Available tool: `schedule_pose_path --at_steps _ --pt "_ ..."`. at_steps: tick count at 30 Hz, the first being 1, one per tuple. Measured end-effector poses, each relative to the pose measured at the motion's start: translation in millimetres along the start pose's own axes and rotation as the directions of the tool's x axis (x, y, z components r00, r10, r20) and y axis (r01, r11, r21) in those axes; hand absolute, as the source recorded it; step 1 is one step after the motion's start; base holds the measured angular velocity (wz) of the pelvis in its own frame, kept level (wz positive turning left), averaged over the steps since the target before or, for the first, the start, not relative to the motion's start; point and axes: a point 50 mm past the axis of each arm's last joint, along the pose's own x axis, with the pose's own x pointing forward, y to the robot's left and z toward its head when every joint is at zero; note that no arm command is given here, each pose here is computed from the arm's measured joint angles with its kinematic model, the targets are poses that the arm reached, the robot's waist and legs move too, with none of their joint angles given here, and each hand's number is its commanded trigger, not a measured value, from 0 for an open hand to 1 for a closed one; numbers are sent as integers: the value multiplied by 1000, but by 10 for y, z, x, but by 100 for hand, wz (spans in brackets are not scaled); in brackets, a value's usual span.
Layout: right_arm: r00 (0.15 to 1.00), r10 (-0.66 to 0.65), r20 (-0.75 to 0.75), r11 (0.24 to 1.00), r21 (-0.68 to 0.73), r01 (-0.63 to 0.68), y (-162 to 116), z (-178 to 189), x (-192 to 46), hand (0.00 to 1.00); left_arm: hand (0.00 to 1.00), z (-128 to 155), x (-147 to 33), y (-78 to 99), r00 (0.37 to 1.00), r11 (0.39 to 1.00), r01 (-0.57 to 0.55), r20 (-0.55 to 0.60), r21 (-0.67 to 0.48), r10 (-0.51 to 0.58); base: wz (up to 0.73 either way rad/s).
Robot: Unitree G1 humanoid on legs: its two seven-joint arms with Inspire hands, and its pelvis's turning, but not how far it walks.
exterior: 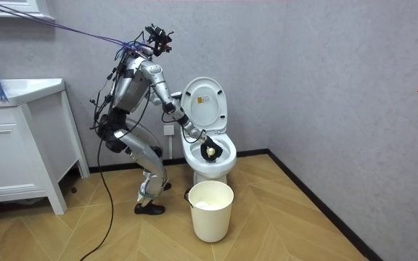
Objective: Brush toilet
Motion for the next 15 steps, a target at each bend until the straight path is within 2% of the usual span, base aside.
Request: schedule_pose_path --at_steps 3,8,13,15 --pt "1000 -6 -29 993 118 9 23 11 3 100 0 -33 -22 4 1000 1000 -8 -23 29 9 0" --pt "997 31 -65 977 213 -16 111 5 -15 100 0 -23 -33 -19 1000 998 5 -24 59 -4 0" --pt "995 85 -61 976 206 -71 250 68 -44 100 0 11 -15 -71 998 996 51 -28 75 -49 1" --pt "992 115 -46 985 131 -108 343 39 -91 100 0 66 6 -127 996 994 83 -31 64 -81 2"
